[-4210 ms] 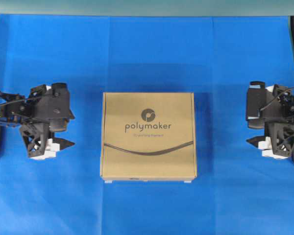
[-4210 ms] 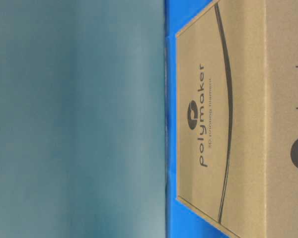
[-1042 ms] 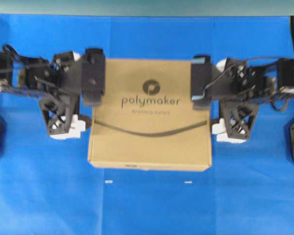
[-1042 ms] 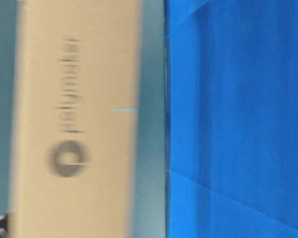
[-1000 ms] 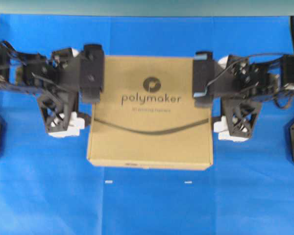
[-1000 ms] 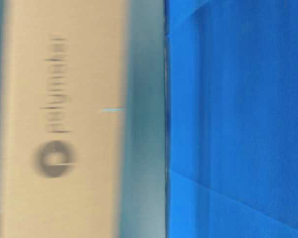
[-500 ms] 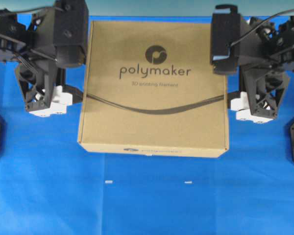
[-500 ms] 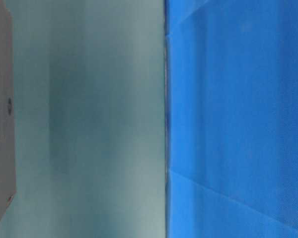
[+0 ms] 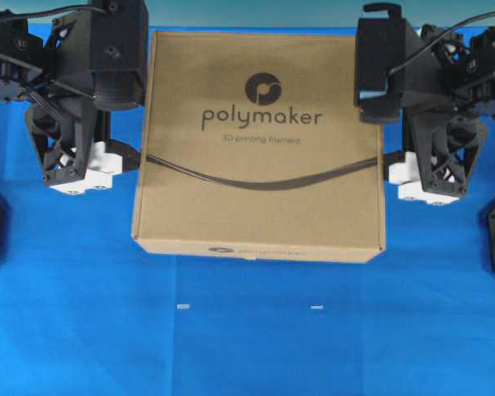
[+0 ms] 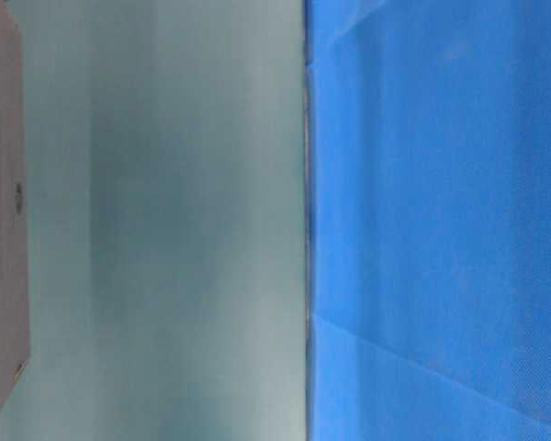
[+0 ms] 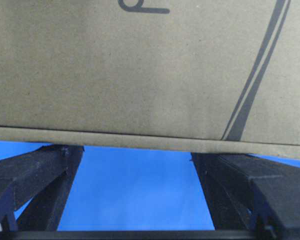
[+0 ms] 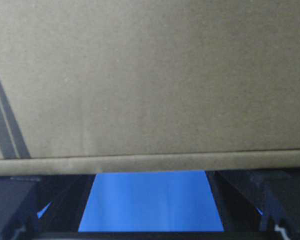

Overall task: Lift up the cardboard box by clamping it between your arms.
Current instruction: 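Lower the clamped box back onto the table with both grippers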

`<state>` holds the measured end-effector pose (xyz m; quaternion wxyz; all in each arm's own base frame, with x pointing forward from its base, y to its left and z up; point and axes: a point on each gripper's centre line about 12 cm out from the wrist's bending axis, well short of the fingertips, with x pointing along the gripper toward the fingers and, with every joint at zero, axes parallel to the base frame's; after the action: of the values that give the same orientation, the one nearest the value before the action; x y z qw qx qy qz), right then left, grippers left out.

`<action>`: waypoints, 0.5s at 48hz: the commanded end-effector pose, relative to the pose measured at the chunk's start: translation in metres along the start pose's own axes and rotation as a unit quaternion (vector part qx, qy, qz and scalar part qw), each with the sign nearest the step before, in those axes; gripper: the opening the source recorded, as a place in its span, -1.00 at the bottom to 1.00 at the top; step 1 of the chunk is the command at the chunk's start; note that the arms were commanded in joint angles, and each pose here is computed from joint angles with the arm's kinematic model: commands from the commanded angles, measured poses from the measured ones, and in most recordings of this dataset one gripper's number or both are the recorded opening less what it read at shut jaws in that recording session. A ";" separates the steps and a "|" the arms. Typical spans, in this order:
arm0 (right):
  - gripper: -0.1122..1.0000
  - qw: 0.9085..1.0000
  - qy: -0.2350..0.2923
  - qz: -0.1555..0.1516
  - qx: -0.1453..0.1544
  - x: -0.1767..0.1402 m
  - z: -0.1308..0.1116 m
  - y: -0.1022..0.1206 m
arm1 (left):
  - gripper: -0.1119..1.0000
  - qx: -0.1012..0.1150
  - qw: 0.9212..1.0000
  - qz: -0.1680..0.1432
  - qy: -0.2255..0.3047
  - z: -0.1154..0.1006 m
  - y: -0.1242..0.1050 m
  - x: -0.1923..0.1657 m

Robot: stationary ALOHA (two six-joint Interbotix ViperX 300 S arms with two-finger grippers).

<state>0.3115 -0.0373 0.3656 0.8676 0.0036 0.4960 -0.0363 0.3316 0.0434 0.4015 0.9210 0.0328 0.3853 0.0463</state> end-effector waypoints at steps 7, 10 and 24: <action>0.98 0.999 -0.045 0.001 0.009 0.026 0.003 0.001 | 0.75 -0.012 1.000 -0.004 -0.004 -0.006 -0.004 0.033; 0.98 0.999 -0.040 0.001 0.007 0.036 -0.003 0.001 | 0.75 -0.011 1.000 -0.006 0.003 -0.014 -0.006 0.044; 0.98 0.999 -0.031 -0.001 0.010 0.091 -0.034 0.000 | 0.75 -0.012 1.000 -0.008 0.023 -0.043 -0.010 0.088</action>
<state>0.3125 -0.0385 0.2651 0.8523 0.0045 0.5218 -0.0355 0.3478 0.0445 0.2959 0.8849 0.0289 0.4634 0.0362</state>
